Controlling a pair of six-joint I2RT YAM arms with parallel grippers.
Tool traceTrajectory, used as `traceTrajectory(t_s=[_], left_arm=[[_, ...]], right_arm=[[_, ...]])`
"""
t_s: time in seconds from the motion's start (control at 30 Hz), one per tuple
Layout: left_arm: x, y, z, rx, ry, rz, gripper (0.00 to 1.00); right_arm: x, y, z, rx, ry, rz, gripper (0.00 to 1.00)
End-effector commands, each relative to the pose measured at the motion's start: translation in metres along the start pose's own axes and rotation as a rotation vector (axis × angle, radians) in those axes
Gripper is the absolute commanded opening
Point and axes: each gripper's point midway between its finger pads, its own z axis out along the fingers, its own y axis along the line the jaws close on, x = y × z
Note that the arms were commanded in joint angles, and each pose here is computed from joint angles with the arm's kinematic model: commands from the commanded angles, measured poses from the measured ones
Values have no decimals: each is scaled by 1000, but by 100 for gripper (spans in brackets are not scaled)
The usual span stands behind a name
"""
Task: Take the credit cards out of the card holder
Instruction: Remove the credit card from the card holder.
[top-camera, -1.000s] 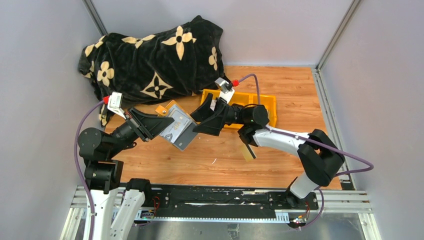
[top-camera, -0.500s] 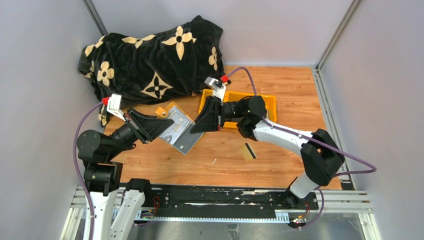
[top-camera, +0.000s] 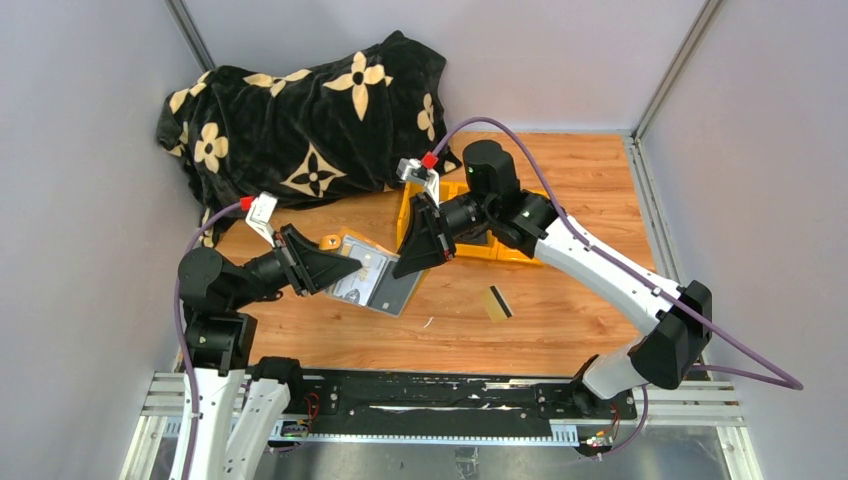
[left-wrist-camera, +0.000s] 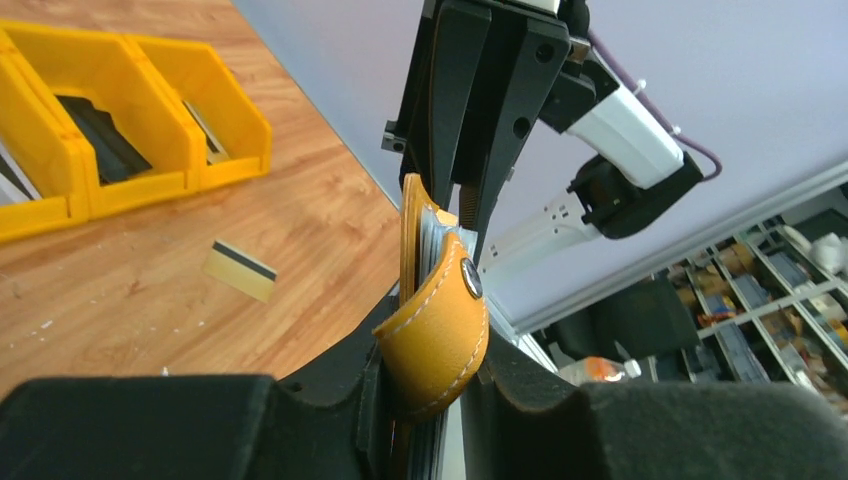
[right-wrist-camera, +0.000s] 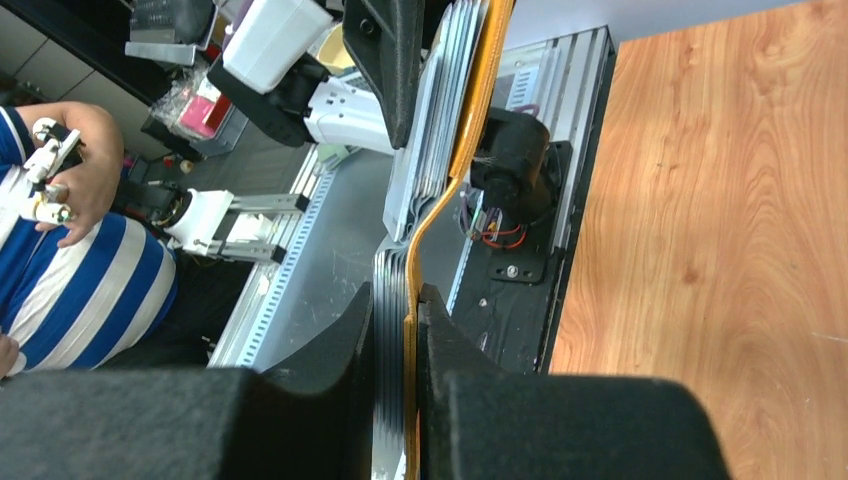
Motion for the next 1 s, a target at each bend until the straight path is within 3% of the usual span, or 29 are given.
traceTrajectory(t_s=[0.0,0.67,0.97], left_arm=[[12,-4,-1,55,75,-12,31],[25,-23,-8,145,165,-63,50],[28,-25,-9,169,191,-56,31]], right_arm=[[8,27,-6,-92,63,-32,0],[-12,25,-19,-92,40,-48,0],[-13,25,-25,-89,33,-64,0]])
